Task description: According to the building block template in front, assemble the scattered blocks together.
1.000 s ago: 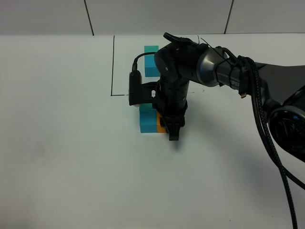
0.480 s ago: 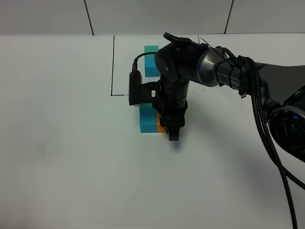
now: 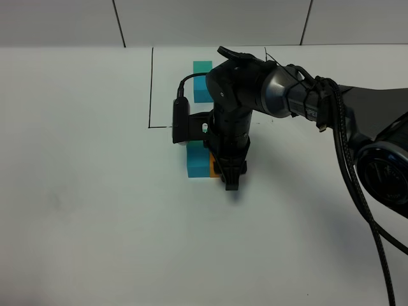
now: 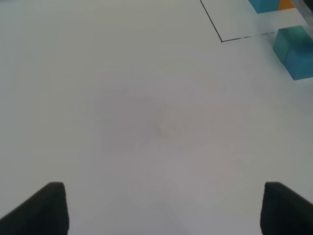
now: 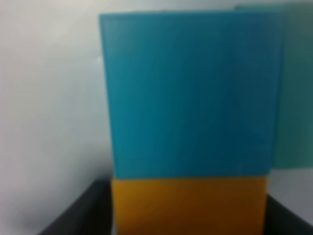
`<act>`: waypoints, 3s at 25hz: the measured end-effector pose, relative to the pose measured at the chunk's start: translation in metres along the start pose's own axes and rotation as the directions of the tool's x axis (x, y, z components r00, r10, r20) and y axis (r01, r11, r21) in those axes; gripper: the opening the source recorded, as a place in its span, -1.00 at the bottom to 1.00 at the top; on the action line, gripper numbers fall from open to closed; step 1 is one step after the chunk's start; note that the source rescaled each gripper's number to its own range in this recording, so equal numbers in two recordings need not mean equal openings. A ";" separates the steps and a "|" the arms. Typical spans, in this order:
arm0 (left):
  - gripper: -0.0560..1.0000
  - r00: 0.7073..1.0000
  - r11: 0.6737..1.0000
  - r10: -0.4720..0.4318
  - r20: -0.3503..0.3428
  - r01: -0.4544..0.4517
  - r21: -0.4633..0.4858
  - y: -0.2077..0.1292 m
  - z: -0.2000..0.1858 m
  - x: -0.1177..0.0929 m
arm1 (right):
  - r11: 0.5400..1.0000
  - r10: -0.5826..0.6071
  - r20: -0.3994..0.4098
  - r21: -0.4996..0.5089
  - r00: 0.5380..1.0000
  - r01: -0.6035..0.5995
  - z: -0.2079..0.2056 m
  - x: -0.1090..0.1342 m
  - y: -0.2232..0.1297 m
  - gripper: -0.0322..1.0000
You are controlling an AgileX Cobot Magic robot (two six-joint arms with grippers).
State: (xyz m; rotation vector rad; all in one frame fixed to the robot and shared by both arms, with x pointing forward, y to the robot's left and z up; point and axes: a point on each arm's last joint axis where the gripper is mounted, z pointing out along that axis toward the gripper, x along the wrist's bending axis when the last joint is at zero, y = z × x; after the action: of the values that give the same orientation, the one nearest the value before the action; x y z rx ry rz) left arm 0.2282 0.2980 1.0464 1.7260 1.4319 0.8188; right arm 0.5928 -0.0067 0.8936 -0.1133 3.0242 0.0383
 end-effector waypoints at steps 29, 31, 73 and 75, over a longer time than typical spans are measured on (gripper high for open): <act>0.60 1.000 1.000 0.000 0.000 0.000 0.000 0.000 0.000 0.000 | 0.200 0.979 -0.007 -0.140 0.203 -0.970 -0.092 -0.035 -0.276 0.45; 0.60 1.000 1.000 0.000 0.000 0.000 0.000 0.000 0.000 0.000 | 0.175 0.984 0.013 -0.213 0.177 -0.961 -0.114 -0.022 -0.279 0.53; 0.60 1.000 1.000 0.000 0.000 0.000 0.000 0.000 0.000 0.000 | -0.003 0.998 0.038 -0.694 -0.042 -0.720 -0.202 0.325 -0.262 0.60; 0.60 1.000 1.000 0.000 0.000 0.000 0.000 0.000 0.000 0.000 | 0.002 0.999 0.037 -0.727 -0.036 -0.687 -0.204 0.332 -0.261 0.60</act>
State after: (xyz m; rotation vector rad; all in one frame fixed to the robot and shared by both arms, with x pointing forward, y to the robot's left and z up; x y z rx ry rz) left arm 0.2282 0.2980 1.0464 1.7260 1.4319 0.8188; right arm 0.2605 -0.2974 1.0520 1.6304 1.7005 0.8406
